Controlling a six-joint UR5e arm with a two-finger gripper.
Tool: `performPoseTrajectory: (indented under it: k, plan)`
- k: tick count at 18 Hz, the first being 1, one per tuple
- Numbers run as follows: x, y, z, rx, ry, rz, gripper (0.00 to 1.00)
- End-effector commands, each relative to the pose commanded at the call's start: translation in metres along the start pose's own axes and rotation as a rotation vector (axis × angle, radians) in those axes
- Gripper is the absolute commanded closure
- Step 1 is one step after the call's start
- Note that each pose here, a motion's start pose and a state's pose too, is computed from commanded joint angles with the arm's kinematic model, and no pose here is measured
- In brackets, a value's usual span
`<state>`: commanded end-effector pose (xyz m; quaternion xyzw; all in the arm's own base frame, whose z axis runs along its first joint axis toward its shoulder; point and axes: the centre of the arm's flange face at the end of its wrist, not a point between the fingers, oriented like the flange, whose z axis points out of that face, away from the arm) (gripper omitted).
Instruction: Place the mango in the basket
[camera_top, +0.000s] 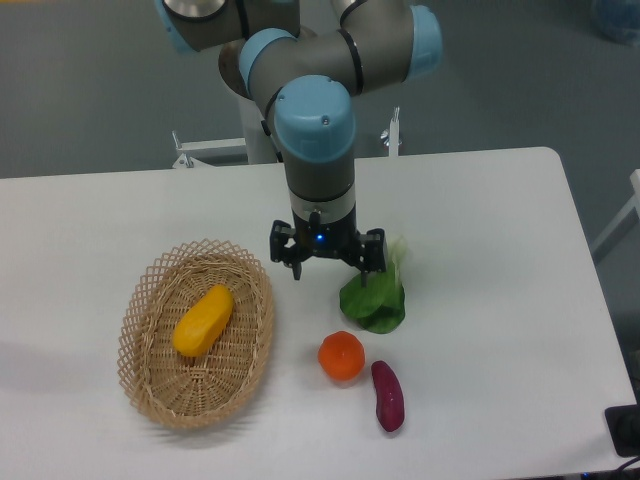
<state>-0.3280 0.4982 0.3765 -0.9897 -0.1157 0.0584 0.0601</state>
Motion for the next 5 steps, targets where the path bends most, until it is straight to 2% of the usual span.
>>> performPoseTrajectory:
  k: [5]
  plan:
    - [0.0002, 0.0004, 0.0007, -0.001, 0.001, 0.002, 0.00]
